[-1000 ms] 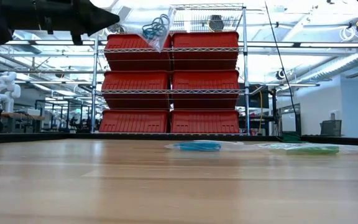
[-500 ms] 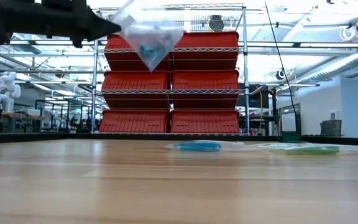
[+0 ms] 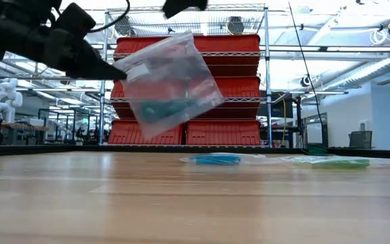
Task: Sort rubber bands
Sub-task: Close the left zip lock bag
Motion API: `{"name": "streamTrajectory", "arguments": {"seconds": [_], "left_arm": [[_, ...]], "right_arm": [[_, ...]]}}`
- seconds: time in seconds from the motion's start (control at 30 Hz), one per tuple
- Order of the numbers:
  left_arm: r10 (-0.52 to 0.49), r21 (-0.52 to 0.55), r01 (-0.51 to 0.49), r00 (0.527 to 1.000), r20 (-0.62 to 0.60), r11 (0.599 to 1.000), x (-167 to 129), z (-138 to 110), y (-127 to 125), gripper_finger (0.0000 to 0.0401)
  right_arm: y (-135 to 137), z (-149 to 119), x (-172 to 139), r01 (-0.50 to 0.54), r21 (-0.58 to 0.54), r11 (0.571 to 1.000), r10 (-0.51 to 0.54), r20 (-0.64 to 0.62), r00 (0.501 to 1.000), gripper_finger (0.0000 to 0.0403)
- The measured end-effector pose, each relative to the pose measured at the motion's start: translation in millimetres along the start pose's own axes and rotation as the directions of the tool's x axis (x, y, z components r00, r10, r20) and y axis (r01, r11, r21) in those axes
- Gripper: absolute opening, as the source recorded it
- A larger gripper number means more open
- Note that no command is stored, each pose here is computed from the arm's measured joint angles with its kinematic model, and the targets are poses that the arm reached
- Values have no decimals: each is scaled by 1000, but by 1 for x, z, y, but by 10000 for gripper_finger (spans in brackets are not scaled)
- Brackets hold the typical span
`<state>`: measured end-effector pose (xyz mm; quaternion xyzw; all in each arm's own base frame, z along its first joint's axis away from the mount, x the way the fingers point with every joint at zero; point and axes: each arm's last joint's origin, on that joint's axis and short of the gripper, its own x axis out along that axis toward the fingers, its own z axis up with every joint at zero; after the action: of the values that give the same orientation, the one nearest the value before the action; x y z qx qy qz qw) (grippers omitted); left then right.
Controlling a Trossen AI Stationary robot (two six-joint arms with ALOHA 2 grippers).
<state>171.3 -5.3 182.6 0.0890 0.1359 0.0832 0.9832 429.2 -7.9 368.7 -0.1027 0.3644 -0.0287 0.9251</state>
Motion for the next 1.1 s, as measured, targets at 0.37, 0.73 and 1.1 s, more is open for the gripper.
{"name": "streamTrajectory", "arguments": {"seconds": [0.37,0.73,1.1], "left_arm": [[-8,8,8,999,-34,1000,0,-3,-1,0],[-8,7,8,999,-38,1000,0,-4,-1,0],[-7,-6,6,999,-37,1000,0,-4,-1,0]], "right_arm": [[28,-16,106,-61,-28,998,61,-2,998,128],[22,-17,113,-44,-7,999,44,17,999,103],[22,-22,123,-48,31,998,49,-9,999,67]]}}
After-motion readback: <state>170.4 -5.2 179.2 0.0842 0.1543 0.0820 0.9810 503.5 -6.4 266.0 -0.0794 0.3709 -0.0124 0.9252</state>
